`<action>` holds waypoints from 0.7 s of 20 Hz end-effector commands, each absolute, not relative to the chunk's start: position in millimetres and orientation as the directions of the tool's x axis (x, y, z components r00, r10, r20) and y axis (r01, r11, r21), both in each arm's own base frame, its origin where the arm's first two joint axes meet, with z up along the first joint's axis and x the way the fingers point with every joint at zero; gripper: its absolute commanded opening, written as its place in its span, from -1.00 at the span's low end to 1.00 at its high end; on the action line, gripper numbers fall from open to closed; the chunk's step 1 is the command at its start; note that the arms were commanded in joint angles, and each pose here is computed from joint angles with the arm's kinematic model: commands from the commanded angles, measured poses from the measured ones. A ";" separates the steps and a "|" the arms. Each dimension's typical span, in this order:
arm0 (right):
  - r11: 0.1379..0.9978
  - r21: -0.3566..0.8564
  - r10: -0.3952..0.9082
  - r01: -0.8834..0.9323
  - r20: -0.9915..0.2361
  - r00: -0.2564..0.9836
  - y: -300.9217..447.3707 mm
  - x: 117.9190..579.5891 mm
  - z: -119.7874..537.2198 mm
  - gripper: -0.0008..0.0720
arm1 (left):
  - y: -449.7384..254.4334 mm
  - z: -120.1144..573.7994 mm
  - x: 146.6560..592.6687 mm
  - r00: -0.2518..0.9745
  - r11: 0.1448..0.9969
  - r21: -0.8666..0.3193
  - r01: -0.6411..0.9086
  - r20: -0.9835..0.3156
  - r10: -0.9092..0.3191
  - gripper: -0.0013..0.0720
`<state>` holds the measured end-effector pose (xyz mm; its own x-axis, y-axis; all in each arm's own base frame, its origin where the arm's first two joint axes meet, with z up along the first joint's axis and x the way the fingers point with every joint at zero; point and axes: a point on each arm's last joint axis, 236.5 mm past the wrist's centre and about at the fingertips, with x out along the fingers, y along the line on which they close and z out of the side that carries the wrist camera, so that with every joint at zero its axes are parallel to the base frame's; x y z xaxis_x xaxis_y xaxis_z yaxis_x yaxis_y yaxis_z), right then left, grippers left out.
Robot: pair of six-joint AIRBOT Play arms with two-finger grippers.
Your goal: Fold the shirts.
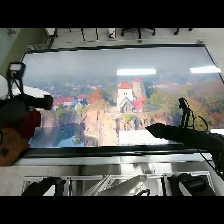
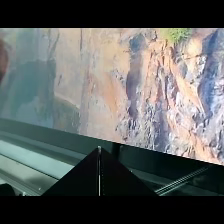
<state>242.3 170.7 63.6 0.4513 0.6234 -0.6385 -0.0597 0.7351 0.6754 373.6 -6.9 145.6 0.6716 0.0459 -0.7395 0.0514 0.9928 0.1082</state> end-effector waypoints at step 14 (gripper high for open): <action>0.728 0.683 0.596 -0.056 -0.591 0.543 164.6 266.0 73.2 -0.05 | 231.0 -51.4 535.9 0.385 0.926 0.273 -0.261 -0.850 0.359 0.97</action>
